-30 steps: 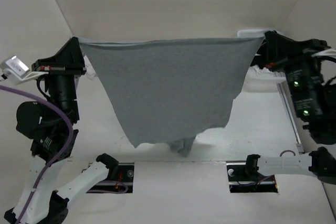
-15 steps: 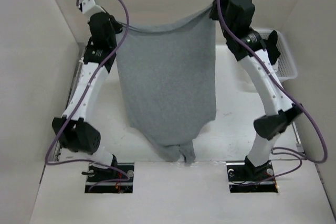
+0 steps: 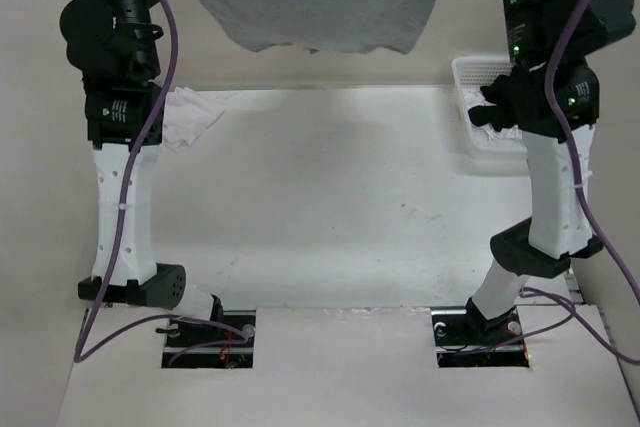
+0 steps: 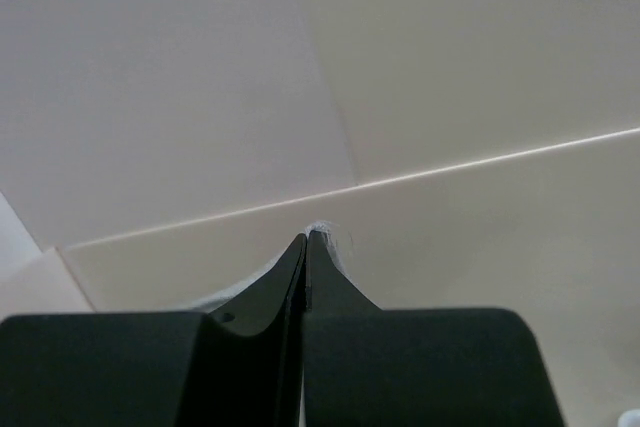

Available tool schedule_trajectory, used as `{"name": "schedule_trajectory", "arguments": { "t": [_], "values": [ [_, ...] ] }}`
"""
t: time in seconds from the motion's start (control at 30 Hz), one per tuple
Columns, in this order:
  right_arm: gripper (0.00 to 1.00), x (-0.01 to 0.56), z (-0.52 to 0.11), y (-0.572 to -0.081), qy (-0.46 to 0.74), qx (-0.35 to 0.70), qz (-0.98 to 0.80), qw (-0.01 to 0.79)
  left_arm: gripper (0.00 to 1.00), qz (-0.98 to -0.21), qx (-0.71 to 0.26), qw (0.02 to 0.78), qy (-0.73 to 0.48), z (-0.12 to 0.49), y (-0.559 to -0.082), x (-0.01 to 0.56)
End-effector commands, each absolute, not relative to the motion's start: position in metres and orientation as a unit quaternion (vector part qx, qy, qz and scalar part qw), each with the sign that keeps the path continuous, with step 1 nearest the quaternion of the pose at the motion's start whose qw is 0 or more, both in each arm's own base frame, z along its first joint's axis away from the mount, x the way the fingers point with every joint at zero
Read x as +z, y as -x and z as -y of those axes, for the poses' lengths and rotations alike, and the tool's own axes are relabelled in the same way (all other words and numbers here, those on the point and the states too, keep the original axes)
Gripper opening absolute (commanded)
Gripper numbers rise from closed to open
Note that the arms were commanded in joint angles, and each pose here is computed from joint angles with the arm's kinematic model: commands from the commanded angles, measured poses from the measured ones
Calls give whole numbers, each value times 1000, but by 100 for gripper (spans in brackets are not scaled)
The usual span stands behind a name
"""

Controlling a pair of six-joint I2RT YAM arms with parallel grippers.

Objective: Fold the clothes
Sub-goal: Flatten the tank top out, then fold the tank top

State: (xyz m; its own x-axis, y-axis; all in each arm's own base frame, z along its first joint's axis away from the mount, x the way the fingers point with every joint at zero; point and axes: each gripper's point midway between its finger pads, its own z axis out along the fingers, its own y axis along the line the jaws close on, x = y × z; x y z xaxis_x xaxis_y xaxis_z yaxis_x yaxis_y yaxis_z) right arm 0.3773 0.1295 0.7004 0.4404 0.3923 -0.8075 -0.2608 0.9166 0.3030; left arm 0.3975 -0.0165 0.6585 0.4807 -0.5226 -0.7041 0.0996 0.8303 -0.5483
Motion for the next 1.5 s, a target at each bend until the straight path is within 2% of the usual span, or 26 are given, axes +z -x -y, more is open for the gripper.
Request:
{"name": "schedule_trajectory", "arguments": {
  "t": [0.0, 0.13, 0.3, 0.47, 0.7, 0.87, 1.0, 1.07, 1.13, 1.2, 1.3, 1.47],
  "values": [
    [0, 698, -127, -374, -60, 186, -497, 845, 0, -473, -174, 837, 214, 13, -393, 659],
    [0, 637, -129, -382, -50, 166, -563, 808, 0, -498, -162, 823, 218, 16, -396, 618],
    [0, 511, -121, -351, -63, 164, -619, 766, 0, -550, -145, 786, 241, 24, -380, 515],
    [0, 377, -141, -283, -57, 222, -681, 695, 0, -604, -143, 739, 263, 28, -316, 391],
    [0, 245, -170, -192, -36, 293, -779, 553, 0, -692, -128, 651, 284, 17, -228, 262],
    [0, 179, -186, -126, -41, 357, -823, 440, 0, -733, -154, 583, 315, 15, -188, 207],
    [0, 179, -195, -102, -30, 363, -830, 423, 0, -719, -188, 585, 324, 19, -182, 228],
    [0, 195, -196, -104, -17, 341, -825, 450, 0, -721, -177, 589, 319, 21, -190, 237],
    [0, 215, -190, -125, -20, 298, -819, 490, 0, -717, -170, 604, 303, 30, -209, 250],
    [0, 233, -178, -159, -40, 250, -810, 529, 0, -704, -175, 623, 291, 42, -233, 268],
    [0, 259, -172, -216, -48, 235, -781, 576, 0, -690, -158, 650, 277, 56, -277, 294],
    [0, 265, -156, -311, -78, 240, -778, 575, 0, -684, -96, 658, 299, 42, -362, 292]
  ]
}}
